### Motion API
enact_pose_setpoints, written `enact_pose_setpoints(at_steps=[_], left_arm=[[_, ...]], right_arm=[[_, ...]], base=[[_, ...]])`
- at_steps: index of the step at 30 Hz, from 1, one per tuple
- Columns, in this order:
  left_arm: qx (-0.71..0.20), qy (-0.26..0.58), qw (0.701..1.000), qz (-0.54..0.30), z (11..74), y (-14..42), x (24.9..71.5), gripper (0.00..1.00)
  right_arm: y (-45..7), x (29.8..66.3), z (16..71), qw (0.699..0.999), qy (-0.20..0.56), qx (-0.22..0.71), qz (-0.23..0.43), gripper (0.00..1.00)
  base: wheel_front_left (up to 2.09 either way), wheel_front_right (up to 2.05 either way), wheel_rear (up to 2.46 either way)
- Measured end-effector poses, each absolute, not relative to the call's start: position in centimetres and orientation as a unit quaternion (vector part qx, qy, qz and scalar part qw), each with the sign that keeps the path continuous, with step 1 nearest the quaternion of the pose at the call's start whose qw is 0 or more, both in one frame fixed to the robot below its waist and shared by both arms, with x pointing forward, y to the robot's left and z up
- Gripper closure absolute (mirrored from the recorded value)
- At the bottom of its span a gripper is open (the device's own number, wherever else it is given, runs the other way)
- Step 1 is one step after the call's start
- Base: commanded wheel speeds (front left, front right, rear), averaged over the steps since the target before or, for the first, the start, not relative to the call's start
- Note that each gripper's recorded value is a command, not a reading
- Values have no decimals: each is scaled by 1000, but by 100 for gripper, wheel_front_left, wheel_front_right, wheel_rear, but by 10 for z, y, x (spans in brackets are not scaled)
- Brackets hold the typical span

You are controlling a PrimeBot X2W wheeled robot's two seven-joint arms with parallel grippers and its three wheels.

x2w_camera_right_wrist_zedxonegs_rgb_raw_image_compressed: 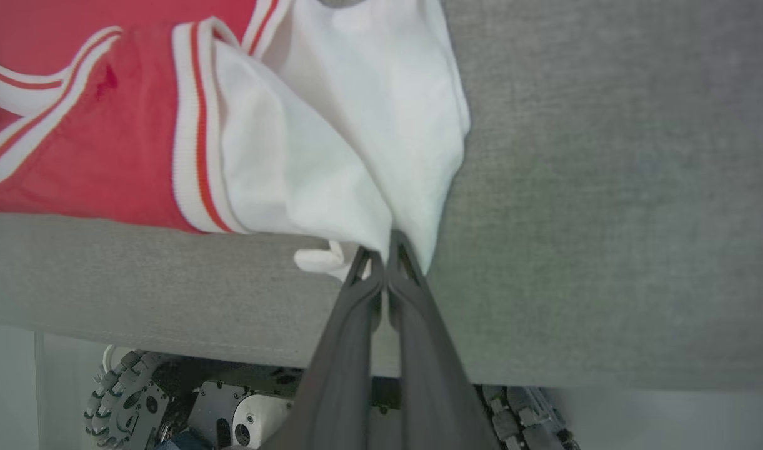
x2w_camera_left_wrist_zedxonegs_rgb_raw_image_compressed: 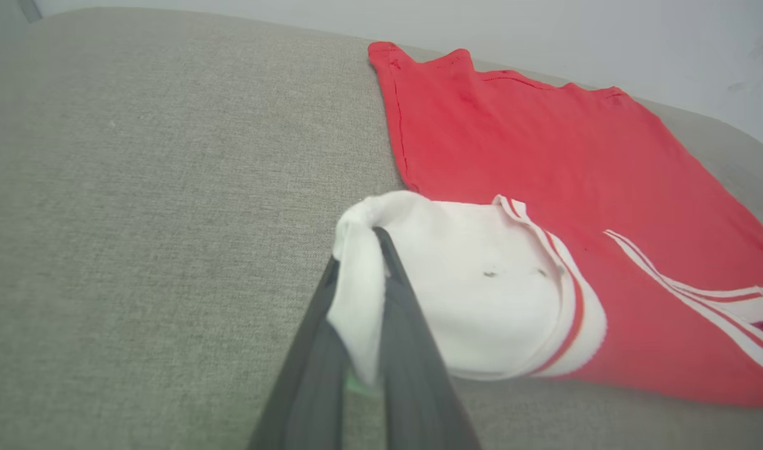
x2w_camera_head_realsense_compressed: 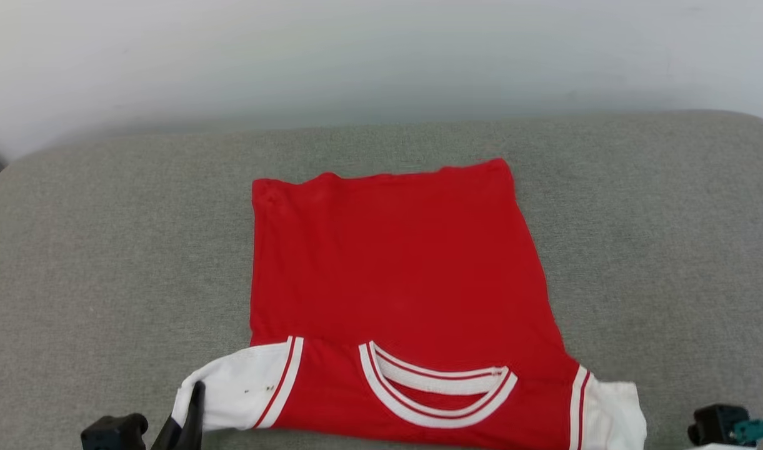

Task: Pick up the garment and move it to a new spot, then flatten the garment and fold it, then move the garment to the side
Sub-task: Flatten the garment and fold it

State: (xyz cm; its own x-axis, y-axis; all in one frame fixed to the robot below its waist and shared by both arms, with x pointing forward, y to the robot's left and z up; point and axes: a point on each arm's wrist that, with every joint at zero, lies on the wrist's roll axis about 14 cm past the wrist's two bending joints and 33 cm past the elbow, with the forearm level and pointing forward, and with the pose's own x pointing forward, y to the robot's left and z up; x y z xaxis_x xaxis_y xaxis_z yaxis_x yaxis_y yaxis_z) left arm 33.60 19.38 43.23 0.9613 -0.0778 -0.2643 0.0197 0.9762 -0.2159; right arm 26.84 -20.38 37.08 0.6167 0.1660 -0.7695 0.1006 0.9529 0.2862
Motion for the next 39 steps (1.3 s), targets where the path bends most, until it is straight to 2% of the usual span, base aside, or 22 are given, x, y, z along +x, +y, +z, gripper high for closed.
enact_pose_setpoints(at_steps=[3, 4, 5, 6, 9, 14, 19, 24, 30, 39], left_arm=[[-108, 139, 984, -14, 431, 195, 330, 100], [-109, 139, 984, -12, 431, 195, 329, 100], [-109, 139, 984, -11, 431, 194, 328, 100], [-109, 138, 984, -12, 432, 193, 328, 100], [-108, 135, 985, -11, 434, 191, 327, 100], [-107, 130, 986, -9, 438, 189, 326, 100], [-114, 113, 987, -9, 448, 185, 331, 100], [-119, 92, 989, -11, 458, 179, 345, 100], [-136, 76, 988, -4, 460, 176, 359, 100], [-136, 67, 988, 7, 451, 180, 383, 100]], right_arm=[[-201, 251, 365, 876, 459, 149, 15, 100], [-199, 249, 364, 874, 462, 151, 17, 95], [-197, 248, 365, 874, 461, 152, 19, 62], [-195, 249, 366, 875, 460, 151, 22, 0], [-193, 262, 378, 888, 434, 148, 29, 0], [-199, 309, 411, 924, 358, 129, 39, 0], [-211, 375, 452, 954, 270, 122, 36, 0], [-216, 447, 476, 966, 227, 121, 36, 0], [-199, 515, 463, 951, 289, 97, 56, 0], [-154, 572, 411, 887, 446, 57, 100, 0]], base=[[0, 0, 0], [0, 0, 0], [0, 0, 0], [0, 0, 0], [0, 0, 0], [0, 0, 0], [0, 0, 0], [0, 0, 0], [0, 0, 0], [0, 0, 0]])
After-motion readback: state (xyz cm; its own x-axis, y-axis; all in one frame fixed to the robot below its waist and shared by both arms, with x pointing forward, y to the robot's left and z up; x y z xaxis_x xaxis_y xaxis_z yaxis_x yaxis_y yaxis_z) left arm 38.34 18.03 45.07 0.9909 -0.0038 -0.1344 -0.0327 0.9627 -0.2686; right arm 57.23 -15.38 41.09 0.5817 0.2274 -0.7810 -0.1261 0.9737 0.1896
